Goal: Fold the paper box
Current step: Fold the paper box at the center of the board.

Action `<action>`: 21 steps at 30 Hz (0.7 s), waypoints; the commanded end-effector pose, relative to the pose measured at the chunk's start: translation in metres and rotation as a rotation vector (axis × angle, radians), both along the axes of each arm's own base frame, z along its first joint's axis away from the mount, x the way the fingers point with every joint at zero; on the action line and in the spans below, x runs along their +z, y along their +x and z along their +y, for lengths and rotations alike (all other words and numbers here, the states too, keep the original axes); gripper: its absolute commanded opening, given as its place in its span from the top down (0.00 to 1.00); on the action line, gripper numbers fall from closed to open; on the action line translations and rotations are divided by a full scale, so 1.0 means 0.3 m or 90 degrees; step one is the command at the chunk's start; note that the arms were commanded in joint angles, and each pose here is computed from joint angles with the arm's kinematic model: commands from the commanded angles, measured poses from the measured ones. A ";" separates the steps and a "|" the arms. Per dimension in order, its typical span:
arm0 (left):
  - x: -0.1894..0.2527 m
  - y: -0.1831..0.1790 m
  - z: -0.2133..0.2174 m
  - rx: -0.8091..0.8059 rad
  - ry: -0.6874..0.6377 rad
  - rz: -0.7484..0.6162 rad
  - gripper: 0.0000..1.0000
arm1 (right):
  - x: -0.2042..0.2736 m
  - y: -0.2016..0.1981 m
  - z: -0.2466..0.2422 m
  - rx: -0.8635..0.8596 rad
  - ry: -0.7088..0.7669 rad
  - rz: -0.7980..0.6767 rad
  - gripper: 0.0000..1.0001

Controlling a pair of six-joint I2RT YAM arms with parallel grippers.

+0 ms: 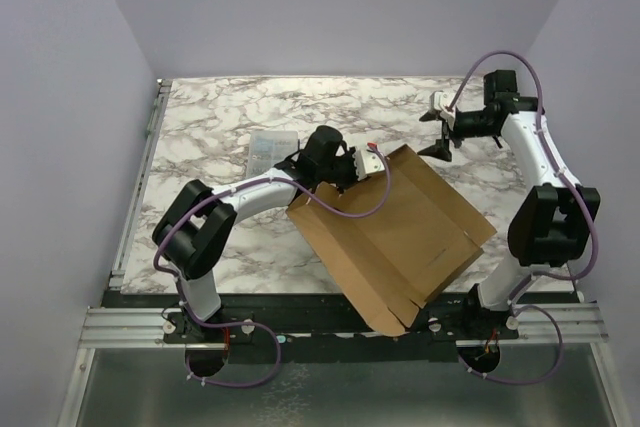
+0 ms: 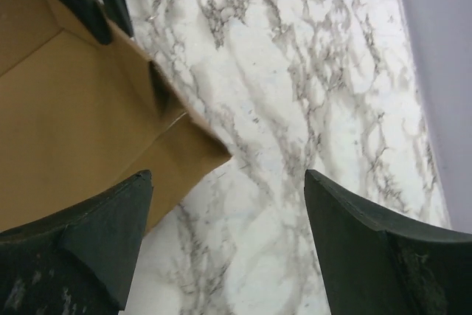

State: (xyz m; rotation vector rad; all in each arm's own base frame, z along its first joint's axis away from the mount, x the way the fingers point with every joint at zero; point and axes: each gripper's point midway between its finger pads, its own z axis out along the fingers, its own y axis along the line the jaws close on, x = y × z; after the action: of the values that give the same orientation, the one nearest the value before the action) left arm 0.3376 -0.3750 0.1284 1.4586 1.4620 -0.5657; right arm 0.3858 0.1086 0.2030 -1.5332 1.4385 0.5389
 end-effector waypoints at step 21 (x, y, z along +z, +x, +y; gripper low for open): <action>0.130 0.002 0.008 -0.026 -0.012 -0.074 0.86 | -0.062 -0.010 0.129 0.137 -0.040 0.054 0.67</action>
State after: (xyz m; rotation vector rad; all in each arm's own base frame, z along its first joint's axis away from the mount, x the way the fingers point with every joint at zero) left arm 0.3375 -0.3736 0.1464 1.4665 1.4054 -0.5389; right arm 0.3872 0.1474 0.1888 -1.6697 1.3727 0.7259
